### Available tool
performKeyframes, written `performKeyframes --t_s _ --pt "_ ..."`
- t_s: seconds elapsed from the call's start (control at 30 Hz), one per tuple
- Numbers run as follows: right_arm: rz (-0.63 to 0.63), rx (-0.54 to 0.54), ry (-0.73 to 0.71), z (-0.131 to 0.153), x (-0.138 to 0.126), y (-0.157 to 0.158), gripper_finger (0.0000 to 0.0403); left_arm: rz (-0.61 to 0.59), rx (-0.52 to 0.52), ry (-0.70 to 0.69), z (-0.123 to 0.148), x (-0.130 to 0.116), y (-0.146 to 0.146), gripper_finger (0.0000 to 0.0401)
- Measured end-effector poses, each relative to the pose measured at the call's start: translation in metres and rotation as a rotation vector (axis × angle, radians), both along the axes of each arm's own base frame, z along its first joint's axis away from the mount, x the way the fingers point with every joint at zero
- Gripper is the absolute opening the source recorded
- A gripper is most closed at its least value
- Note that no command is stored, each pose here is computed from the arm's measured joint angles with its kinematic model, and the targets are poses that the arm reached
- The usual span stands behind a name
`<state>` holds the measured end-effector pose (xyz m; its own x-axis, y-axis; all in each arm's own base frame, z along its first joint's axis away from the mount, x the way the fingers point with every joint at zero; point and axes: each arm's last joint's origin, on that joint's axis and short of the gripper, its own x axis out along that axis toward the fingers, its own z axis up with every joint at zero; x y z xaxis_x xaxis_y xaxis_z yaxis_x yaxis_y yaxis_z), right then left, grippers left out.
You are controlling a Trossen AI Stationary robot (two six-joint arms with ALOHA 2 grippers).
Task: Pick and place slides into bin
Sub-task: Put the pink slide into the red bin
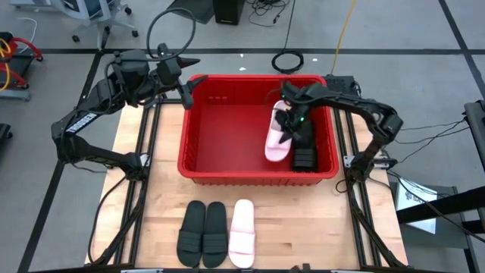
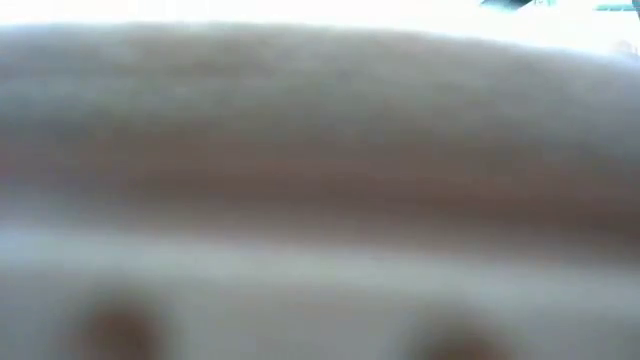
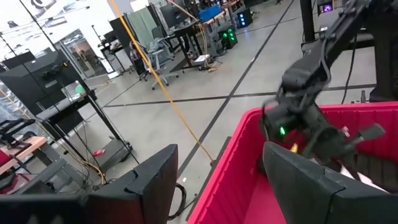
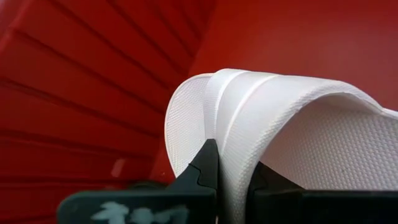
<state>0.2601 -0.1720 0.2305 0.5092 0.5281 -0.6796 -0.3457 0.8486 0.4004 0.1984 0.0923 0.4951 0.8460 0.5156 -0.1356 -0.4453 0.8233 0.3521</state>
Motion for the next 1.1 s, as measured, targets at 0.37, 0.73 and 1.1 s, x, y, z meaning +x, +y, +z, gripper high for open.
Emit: performKeyframes --t_s 0.37,0.73,1.1 --pt "0.087 0.099 0.139 -0.039 0.014 0.008 0.0000 0.000 -0.003 0.006 -0.001 0.000 0.000 0.0241" --pt "0.154 0.149 0.207 -0.058 0.019 0.017 0.0000 0.001 -0.004 0.006 -0.001 0.000 0.000 0.0241" --pt "0.165 0.168 0.262 -0.070 0.032 0.031 0.0001 0.002 -0.010 0.002 -0.001 0.000 0.000 0.0241"
